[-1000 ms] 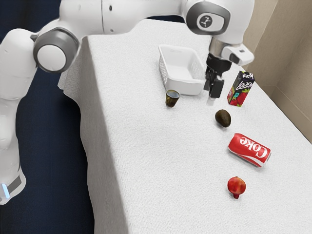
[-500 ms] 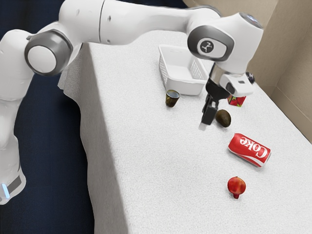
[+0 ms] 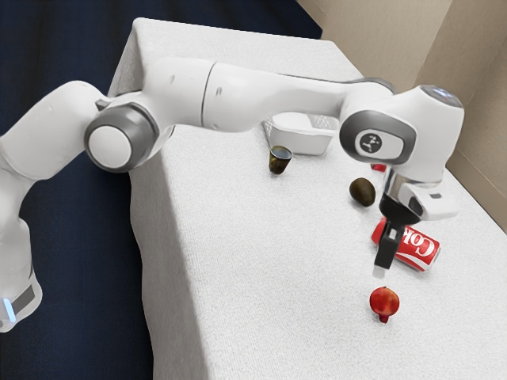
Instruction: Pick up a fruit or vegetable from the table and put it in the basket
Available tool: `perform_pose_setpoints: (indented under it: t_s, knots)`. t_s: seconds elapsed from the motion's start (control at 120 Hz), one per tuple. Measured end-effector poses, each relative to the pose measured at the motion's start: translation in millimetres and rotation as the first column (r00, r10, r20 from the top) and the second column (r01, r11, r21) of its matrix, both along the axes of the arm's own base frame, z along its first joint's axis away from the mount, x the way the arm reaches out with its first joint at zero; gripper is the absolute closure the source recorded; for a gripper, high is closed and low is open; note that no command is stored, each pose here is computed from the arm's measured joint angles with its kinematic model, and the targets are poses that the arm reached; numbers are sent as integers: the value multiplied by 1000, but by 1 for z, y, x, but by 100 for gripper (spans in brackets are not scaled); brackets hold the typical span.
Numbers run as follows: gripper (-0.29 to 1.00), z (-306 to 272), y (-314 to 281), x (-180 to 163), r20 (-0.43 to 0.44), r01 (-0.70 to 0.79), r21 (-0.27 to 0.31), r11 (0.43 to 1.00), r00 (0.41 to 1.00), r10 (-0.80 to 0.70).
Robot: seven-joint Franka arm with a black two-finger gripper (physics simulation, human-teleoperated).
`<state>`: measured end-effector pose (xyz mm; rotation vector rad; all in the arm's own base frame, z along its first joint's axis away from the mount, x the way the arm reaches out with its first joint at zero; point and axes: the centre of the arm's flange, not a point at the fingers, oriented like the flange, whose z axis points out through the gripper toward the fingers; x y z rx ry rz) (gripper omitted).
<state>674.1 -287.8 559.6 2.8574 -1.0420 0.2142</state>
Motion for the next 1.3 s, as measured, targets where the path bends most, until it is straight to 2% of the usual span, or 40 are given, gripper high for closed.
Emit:
perform_pose_setpoints:
  t_s: [0.142,0.375,1.067,1.217,1.3]
  knots:
    - [0,-37,-5,27,57,1,-45,999,998,1]
    - [0,-76,6,51,81,-12,-58,998,997,17]
    - [0,-142,14,59,-41,-3,-12,1000,999,2]
    - [28,-141,14,59,-31,-1,-9,1000,1000,0]
    - [33,-140,13,60,-20,0,-11,1000,1000,0]
